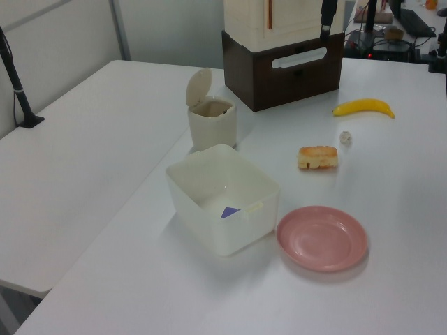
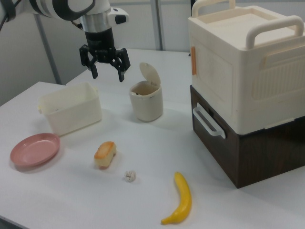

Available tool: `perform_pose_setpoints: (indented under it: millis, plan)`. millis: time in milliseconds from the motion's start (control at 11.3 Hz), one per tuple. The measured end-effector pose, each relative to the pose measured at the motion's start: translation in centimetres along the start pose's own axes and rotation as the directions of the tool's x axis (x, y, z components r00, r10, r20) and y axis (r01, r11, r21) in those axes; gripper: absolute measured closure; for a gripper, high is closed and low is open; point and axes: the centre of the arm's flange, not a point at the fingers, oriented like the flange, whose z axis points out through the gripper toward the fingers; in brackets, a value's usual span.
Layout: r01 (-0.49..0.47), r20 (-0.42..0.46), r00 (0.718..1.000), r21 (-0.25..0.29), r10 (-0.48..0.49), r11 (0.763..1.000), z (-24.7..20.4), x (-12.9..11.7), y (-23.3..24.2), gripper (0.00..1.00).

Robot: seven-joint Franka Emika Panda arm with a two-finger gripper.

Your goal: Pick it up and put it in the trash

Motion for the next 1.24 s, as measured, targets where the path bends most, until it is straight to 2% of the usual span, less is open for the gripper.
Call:
perform_pose_setpoints:
  millis: [1242]
  plan:
    - [-0.006,-0.001,1.0,-0.001,0.006,1.0,-0.05,-0.11,0.34,0.0]
